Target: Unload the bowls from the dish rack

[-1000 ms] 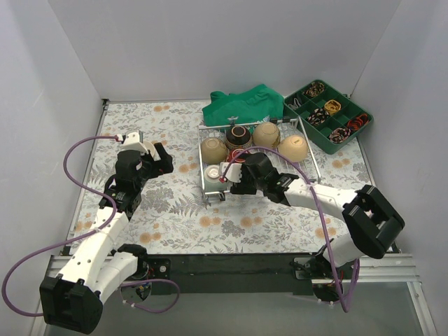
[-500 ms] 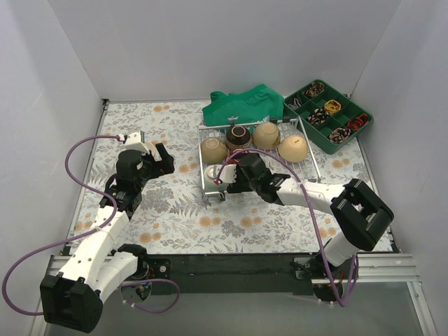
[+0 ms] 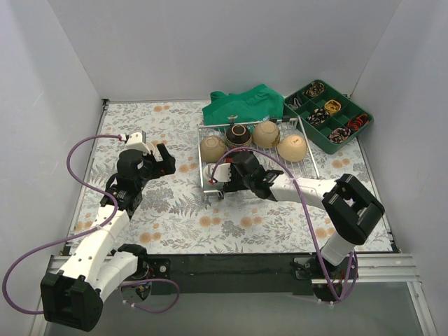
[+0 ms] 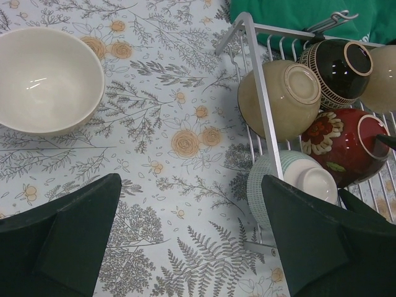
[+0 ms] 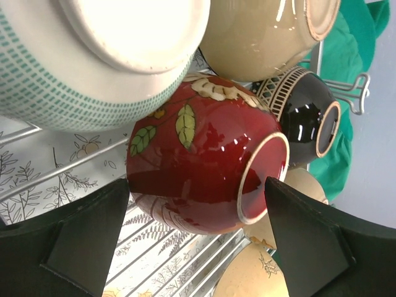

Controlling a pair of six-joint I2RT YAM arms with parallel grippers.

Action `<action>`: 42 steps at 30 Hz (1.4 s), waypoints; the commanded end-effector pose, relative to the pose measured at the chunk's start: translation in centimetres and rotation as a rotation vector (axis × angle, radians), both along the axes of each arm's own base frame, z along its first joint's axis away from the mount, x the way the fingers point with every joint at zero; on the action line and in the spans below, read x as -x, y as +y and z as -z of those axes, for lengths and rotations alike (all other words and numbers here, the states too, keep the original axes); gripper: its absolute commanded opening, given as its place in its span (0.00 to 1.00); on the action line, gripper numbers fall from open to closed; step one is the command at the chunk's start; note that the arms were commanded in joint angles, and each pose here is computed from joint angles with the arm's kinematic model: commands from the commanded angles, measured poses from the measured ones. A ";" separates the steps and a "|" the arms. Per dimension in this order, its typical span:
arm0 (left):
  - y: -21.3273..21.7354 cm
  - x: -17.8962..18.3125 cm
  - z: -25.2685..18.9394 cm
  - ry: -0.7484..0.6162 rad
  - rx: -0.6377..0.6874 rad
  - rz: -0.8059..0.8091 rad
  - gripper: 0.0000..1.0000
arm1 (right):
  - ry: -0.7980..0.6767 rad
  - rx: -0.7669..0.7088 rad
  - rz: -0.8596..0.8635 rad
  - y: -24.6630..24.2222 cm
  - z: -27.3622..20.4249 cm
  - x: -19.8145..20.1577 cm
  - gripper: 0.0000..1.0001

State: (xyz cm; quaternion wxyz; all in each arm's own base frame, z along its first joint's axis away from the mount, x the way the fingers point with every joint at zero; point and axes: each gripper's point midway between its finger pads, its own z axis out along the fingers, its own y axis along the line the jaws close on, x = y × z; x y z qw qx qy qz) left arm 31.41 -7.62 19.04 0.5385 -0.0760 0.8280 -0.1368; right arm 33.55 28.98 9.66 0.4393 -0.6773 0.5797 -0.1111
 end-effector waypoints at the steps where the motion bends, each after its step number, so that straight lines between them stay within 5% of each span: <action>1: -0.4 0.2 0.2 0.001 0.000 0.023 0.98 | 0.120 0.064 -0.023 0.3 2.9 0.9 0.99; 14: -0.5 0.2 0.1 -0.004 0.000 0.033 0.98 | 0.016 0.246 0.137 -3.3 3.4 -1.1 0.96; 29: -0.5 0.2 0.3 0.000 -0.004 0.036 0.98 | -0.116 -0.053 0.266 -3.1 -5.0 -1.5 0.66; 38: -0.6 0.3 0.3 0.000 -0.003 0.039 0.98 | -0.098 -0.109 0.323 -3.4 -5.3 -1.4 0.66; 42: -0.6 0.3 0.3 0.003 0.000 0.041 0.98 | -0.013 -0.265 0.382 -3.5 -6.9 -1.3 0.74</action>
